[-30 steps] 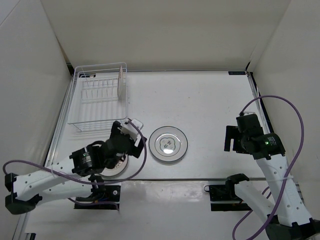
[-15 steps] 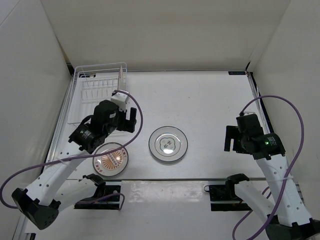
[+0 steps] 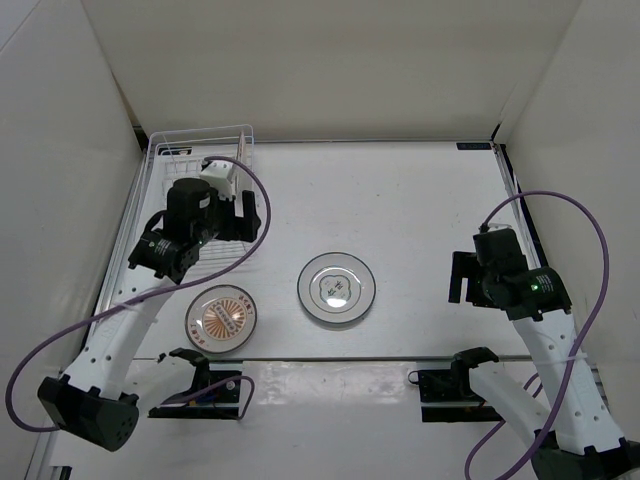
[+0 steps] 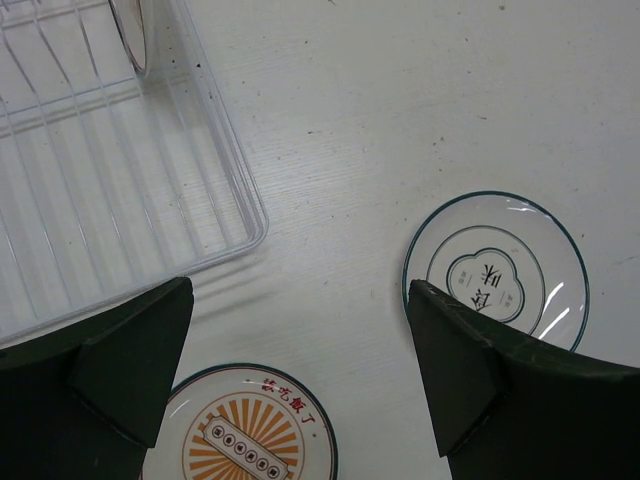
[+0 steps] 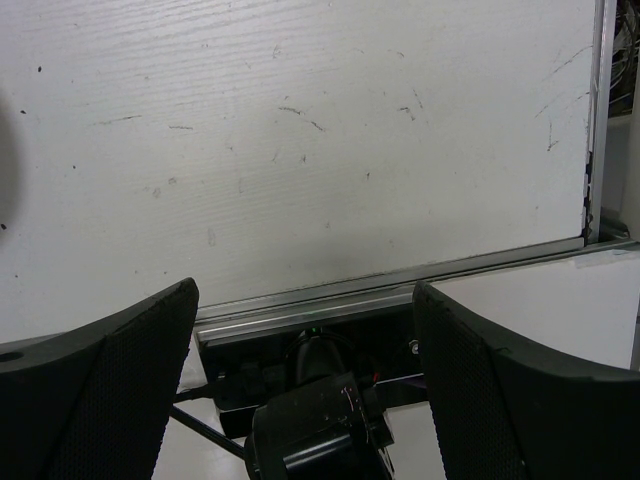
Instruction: Unload the plates from the dish rack
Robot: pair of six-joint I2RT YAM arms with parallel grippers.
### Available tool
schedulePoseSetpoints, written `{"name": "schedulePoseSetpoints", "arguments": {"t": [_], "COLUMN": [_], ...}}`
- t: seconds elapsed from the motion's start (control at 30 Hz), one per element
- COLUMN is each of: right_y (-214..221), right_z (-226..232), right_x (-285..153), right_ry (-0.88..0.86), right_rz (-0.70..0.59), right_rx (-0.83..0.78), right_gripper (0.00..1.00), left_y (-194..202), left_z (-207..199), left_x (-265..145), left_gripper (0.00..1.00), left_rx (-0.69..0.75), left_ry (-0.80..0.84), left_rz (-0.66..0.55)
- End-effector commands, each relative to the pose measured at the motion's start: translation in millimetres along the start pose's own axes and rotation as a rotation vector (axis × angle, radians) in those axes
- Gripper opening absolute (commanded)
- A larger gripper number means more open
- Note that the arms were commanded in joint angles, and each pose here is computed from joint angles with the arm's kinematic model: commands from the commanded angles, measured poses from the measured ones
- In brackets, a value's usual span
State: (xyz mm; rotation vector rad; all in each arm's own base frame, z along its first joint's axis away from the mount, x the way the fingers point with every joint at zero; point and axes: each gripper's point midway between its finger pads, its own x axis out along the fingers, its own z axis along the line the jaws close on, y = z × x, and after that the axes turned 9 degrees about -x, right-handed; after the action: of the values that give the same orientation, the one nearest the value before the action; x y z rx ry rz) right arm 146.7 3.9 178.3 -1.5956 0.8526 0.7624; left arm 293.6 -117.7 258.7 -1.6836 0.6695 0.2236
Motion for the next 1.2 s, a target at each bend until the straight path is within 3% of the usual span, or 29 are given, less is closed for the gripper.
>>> {"name": "schedulePoseSetpoints", "arguments": {"t": [0.0, 0.5, 0.77, 1.17], "right_y": [-5, -5, -6, -6], "right_z": [-1, 1, 1, 2], "right_x": [1, 2, 2, 1], "right_ry": [0.005, -0.003, -0.005, -0.009], "right_rz": [-0.028, -0.029, -0.029, -0.034], "right_rx": [-0.006, -0.006, -0.009, -0.010], "right_gripper": [0.89, 0.89, 0.89, 0.89], "left_y": [-24, -39, -64, -106], "left_z": [-6, 24, 46, 57], "left_x": [-1, 23, 41, 67], "left_gripper": [1.00, 1.00, 1.00, 1.00], "left_rx": [-0.041, -0.228, -0.279, -0.316], "left_ry": [0.058, 0.060, -0.005, 0.006], "left_rz": [-0.038, -0.039, -0.160, -0.200]}}
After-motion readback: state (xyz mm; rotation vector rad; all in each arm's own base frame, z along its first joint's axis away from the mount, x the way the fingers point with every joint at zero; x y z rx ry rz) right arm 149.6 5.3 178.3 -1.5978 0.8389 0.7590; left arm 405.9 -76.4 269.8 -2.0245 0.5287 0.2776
